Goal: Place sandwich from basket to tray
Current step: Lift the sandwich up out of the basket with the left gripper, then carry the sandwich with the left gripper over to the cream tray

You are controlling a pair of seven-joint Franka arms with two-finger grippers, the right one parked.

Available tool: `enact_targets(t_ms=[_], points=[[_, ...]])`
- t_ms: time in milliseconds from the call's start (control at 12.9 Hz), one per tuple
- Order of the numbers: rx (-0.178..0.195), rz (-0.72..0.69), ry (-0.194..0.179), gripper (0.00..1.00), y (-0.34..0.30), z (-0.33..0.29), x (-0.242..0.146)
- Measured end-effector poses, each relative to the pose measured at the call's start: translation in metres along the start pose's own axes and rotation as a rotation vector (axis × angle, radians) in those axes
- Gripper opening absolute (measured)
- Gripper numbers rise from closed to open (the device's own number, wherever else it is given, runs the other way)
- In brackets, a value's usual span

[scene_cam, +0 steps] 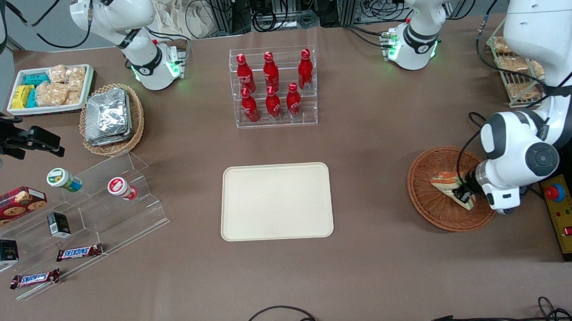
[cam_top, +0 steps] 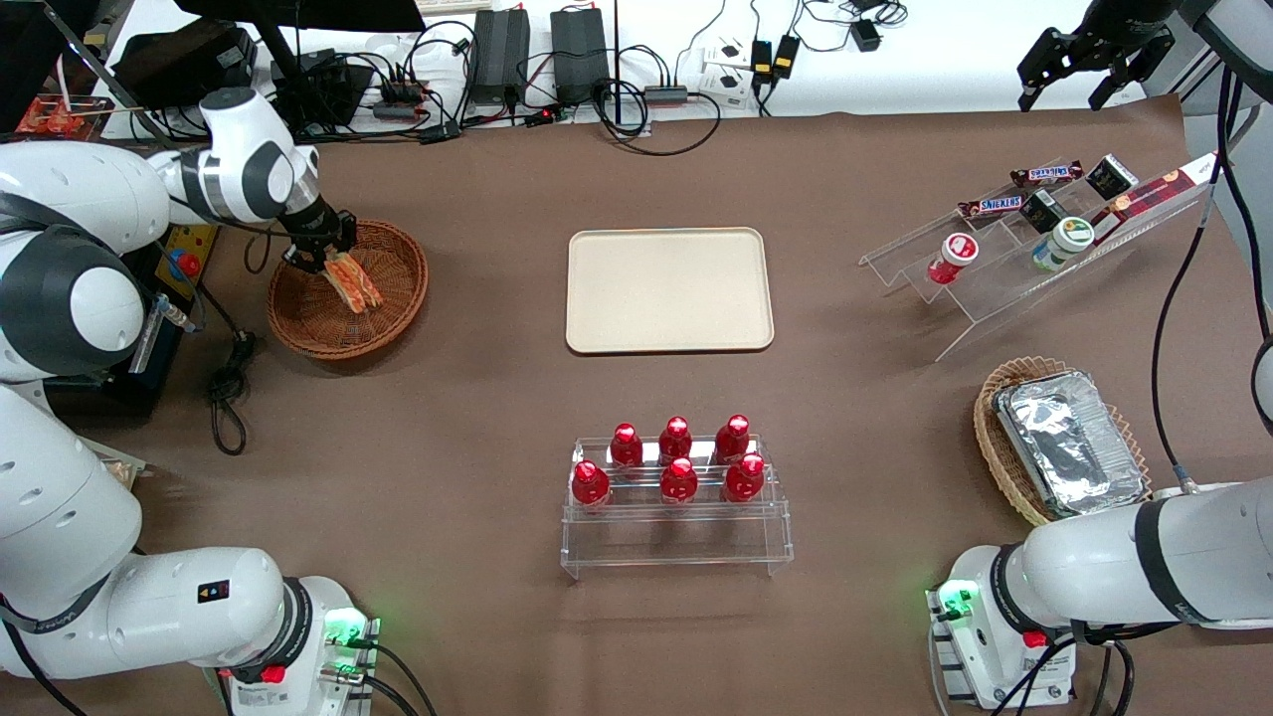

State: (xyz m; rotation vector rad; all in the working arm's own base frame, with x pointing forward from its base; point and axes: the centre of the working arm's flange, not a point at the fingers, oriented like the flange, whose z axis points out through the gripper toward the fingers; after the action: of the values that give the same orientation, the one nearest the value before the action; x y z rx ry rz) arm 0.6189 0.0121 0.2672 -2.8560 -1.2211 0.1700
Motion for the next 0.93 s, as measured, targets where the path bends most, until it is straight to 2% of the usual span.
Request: enact_targets(t_ms=[78,311,466,621,932], points=[[0.004,0.069,-0.003,0.31,0.007,-0.024,0.003],[0.006,0.306,-0.019,0.19,0.039,-0.118,-0.008],[0.008,0.401,-0.02,0.19,0.066,-0.164,-0.038],[0.027,0.482,-0.024,0.19,0.094,-0.192,-0.081],[0.039,0.621,-0.014,0.19,0.139,-0.209,-0.159]])
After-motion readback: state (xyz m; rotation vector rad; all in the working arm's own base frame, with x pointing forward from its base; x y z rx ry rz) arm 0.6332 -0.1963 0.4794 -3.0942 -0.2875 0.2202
